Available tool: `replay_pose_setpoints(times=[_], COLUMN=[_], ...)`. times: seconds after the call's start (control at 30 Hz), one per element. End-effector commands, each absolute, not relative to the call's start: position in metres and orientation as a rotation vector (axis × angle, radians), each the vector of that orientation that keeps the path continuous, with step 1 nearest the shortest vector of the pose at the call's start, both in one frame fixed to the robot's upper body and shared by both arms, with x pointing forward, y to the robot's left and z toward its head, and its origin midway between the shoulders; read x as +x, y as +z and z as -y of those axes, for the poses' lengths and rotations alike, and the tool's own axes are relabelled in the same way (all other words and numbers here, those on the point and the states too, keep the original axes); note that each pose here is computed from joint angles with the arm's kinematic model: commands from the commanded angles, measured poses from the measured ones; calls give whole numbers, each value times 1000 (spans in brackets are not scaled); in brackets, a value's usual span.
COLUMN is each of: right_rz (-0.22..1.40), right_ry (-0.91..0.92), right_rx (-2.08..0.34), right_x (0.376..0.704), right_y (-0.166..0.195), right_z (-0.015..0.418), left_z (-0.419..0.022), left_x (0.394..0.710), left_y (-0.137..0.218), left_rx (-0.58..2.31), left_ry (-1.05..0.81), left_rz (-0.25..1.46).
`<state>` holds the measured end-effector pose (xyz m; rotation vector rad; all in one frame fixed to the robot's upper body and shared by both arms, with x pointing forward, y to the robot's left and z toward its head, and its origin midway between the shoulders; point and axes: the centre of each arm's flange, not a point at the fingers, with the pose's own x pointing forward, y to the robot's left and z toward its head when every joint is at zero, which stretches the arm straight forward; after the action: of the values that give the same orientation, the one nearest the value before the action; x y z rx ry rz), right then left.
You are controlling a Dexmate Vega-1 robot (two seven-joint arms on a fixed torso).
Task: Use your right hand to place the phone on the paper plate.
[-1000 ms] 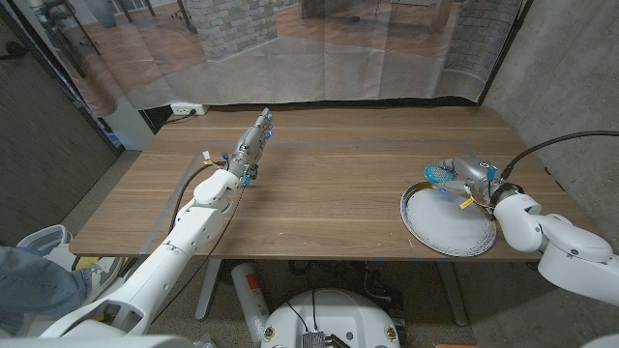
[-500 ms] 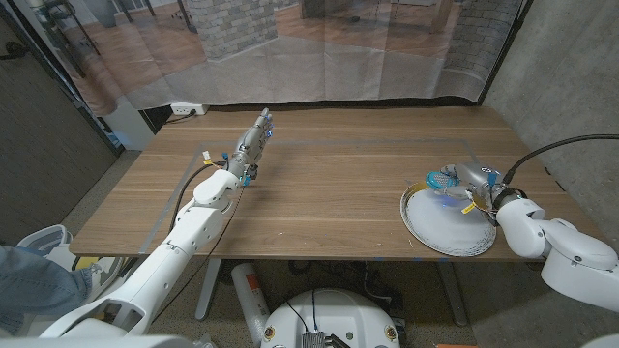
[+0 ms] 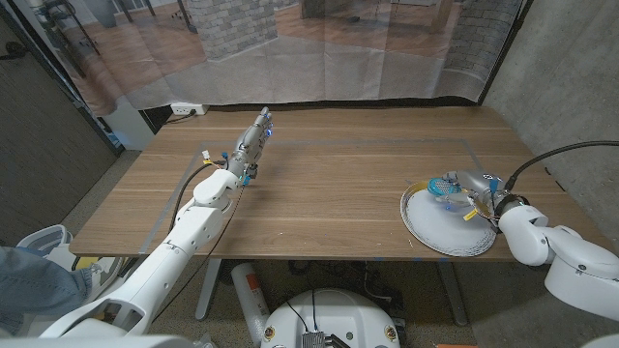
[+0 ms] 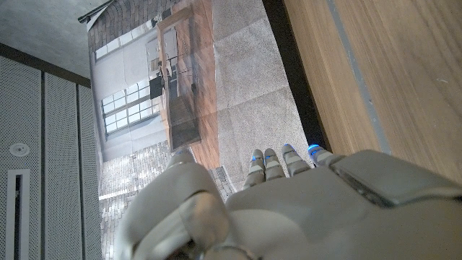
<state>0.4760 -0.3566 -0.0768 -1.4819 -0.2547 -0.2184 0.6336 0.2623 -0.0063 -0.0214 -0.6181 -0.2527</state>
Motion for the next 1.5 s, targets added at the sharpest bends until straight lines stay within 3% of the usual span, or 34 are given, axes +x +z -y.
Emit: replay_pose_setpoints(times=[0.03, 1.5], right_rz=[227, 145], right_ry=[-201, -165], right_rx=[-1474, -1478], right_x=[471, 476], right_y=[-91, -114], right_z=[357, 352], left_z=[-260, -264], left_x=[633, 633], left_y=[-7, -11], left_rx=[-27, -31], left_ry=[-248, -243], left_rz=[621, 613])
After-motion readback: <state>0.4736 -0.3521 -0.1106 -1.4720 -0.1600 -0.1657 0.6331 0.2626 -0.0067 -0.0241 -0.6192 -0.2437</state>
